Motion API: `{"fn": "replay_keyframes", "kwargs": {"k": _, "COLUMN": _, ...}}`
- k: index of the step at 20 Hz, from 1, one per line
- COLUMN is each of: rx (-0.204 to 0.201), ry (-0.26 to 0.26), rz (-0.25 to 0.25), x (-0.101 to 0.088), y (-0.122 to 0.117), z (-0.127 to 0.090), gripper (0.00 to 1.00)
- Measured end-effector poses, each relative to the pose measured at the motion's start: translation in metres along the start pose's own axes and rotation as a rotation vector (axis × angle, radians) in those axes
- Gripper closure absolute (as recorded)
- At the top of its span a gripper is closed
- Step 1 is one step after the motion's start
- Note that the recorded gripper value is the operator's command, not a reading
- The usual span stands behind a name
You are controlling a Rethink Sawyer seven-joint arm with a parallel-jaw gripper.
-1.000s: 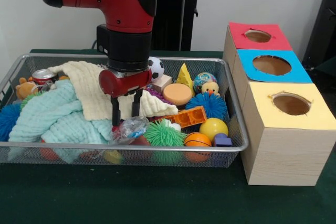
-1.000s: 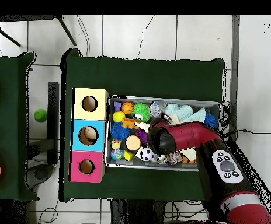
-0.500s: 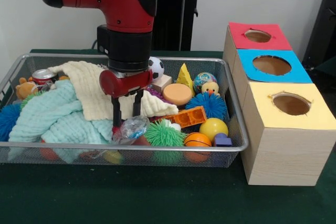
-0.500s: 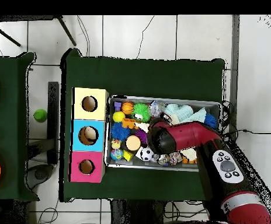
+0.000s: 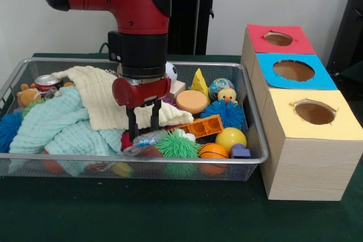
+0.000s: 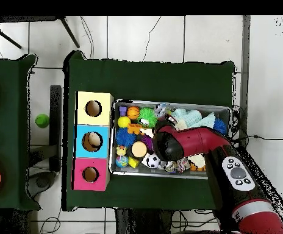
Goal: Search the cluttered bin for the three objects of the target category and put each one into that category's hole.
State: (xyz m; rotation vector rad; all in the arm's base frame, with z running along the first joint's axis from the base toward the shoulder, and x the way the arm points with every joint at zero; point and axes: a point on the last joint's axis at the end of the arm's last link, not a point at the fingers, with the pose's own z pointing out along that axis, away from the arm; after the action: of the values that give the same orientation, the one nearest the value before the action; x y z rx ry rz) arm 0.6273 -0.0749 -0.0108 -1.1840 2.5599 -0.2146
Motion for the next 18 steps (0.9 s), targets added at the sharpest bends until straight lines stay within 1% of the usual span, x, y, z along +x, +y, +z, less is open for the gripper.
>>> {"fn": "replay_keyframes", "kwargs": {"k": 4, "rx": 0.02, "ry": -0.043, "rz": -0.001, "x": -0.007, "y": 0.0, "z": 0.001, "gripper": 0.0}}
{"fn": "replay_keyframes", "kwargs": {"k": 5, "rx": 0.03, "ry": -0.064, "rz": -0.001, "x": -0.011, "y": 0.0, "z": 0.001, "gripper": 0.0}}
{"fn": "replay_keyframes", "kwargs": {"k": 7, "rx": 0.033, "ry": -0.074, "rz": -0.002, "x": -0.013, "y": 0.001, "z": 0.001, "gripper": 0.0}}
{"fn": "replay_keyframes", "kwargs": {"k": 10, "rx": 0.034, "ry": -0.086, "rz": -0.002, "x": -0.013, "y": 0.004, "z": 0.001, "gripper": 0.0}}
{"fn": "replay_keyframes", "kwargs": {"k": 18, "rx": 0.027, "ry": -0.087, "rz": -0.005, "x": -0.014, "y": 0.009, "z": 0.002, "gripper": 0.0}}
